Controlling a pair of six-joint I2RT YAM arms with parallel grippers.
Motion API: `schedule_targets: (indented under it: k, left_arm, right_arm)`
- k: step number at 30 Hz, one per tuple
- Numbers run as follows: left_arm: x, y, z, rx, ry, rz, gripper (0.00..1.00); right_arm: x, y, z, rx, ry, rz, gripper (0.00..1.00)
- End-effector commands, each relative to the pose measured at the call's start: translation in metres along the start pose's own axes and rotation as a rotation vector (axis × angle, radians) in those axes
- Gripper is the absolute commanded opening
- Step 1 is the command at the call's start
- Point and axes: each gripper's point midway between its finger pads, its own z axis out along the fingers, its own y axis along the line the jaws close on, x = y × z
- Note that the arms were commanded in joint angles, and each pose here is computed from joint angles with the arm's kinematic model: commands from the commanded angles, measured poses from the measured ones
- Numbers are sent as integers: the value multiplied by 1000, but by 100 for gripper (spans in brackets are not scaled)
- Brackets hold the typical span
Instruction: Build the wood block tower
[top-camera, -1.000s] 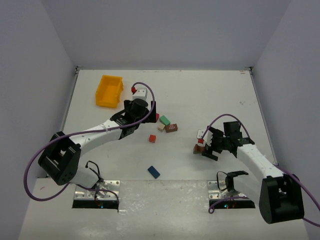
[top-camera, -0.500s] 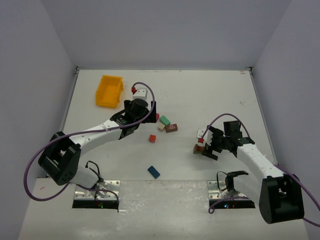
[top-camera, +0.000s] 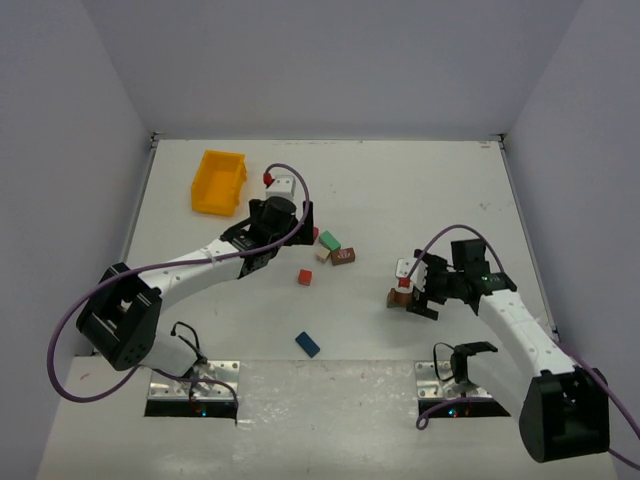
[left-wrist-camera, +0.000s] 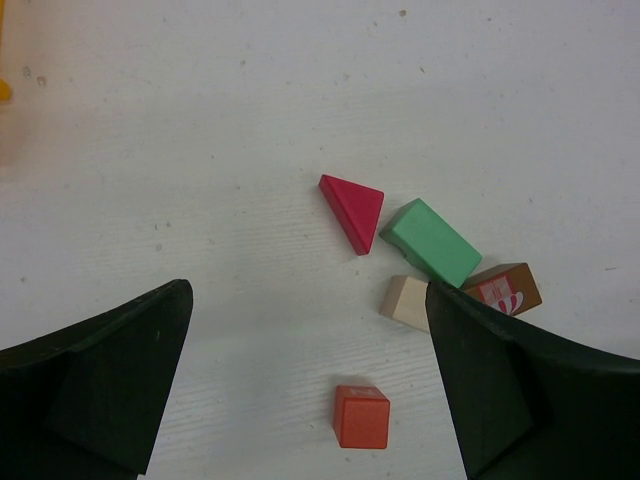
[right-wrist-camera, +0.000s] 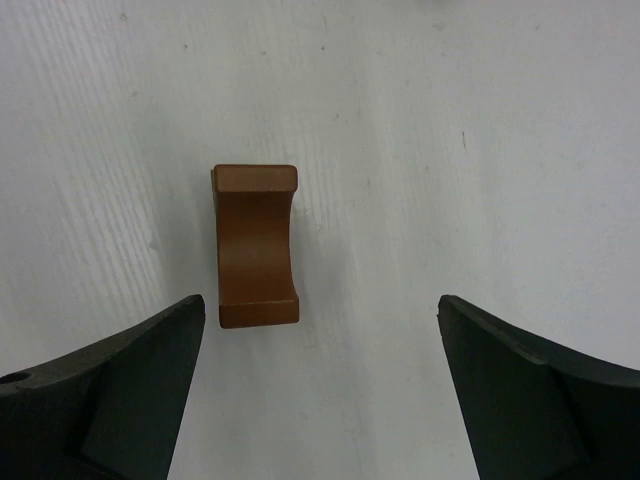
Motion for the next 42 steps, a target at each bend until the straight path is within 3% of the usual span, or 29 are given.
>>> schedule_targets:
  k: [1, 7, 12, 16, 18, 21, 25, 29, 33, 38, 42]
  left_arm:
    - [-49, -16, -10, 62, -145, -89, 100]
    - [-83, -27, -31, 147, -275, -136, 100]
    - [-105, -26, -39, 135, -326, -179, 100]
    - [-119, -25, -45, 114, -337, -227, 100]
    - [-122, -18, -48, 73, -344, -247, 100]
    - [-125, 3, -55, -20, -371, -270, 100]
    - [-130, 10, -65, 13, -436, -264, 100]
    - [-113, 25, -54, 53, -412, -270, 100]
    - [-91, 35, -41, 54, -364, -264, 100]
    - [-76, 44, -33, 32, -334, -272, 100]
    - [-71, 45, -31, 39, -321, -271, 100]
  right_arm:
    - [-53, -2, -21, -51, -172, -77, 99]
    - [-112, -27, -35, -29, -376, -89, 99]
    - [-184, -104, -40, 187, -590, -176, 99]
    - [-263, -167, -28, 195, -640, 25, 99]
    - [-294, -209, -42, 254, -683, 271, 99]
    - [-286, -252, -20, 355, -644, 664, 99]
    - [-255, -243, 16, 495, -510, 841, 99]
    - [-204, -201, 51, 585, -277, 963, 99]
    - [-157, -164, 74, 647, -65, 1016, 99]
    - [-161, -137, 106, 607, 30, 931, 99]
    - [-162, -131, 125, 629, 88, 953, 99]
